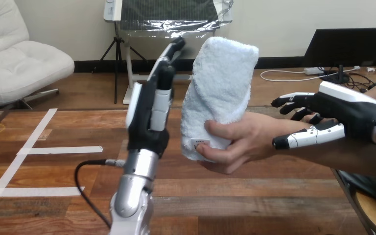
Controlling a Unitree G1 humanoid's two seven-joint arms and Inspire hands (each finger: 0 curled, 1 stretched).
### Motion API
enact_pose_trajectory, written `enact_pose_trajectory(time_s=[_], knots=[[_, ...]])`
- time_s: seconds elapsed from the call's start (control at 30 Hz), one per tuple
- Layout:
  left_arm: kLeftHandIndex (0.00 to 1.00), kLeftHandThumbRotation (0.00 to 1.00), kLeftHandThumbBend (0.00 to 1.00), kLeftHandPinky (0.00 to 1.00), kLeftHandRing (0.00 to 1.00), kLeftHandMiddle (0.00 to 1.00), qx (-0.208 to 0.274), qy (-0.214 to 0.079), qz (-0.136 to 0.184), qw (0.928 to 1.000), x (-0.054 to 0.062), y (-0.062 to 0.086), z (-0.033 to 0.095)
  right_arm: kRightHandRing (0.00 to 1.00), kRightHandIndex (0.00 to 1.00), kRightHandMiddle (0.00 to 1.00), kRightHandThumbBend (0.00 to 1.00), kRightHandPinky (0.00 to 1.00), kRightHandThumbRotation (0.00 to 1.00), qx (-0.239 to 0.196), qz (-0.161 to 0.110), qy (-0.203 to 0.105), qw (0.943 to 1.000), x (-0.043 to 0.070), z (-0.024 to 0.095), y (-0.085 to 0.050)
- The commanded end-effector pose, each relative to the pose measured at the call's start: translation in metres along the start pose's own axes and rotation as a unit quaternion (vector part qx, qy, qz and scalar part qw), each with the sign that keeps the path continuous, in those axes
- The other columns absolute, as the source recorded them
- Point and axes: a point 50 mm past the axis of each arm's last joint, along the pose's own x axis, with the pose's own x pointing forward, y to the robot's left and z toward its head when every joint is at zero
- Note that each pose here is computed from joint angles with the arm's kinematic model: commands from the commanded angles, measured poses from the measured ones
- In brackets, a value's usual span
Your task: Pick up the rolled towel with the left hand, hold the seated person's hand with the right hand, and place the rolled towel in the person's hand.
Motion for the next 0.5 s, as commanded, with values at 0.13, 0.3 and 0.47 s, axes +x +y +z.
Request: enact_pose_trajectory(time_s=[0.13, 0.3, 0.47], knots=[[0.91, 1.0, 0.94, 1.0, 1.0, 0.93, 0.008, -0.033, -0.004, 0.9994, 0.0037, 0.0043, 0.0157, 0.81, 0.89, 0.86, 1.0, 0.66, 0.9, 0.018, -0.05, -0.024, 0.9983, -0.0017, -0.0009, 0.0035], [0.9, 1.0, 0.94, 1.0, 1.0, 0.93, 0.011, -0.037, -0.002, 0.9993, 0.0012, 0.0054, 0.018, 0.81, 0.88, 0.86, 1.0, 0.66, 0.97, 0.032, -0.085, -0.042, 0.995, -0.0033, 0.0007, 0.0052], [0.9, 1.0, 0.93, 1.0, 1.0, 0.93, 0.012, -0.04, -0.001, 0.9991, -0.0009, 0.0062, 0.0195, 0.83, 0.88, 0.87, 0.93, 0.68, 0.99, 0.051, -0.118, -0.06, 0.9899, -0.0047, 0.0034, 0.0069]])
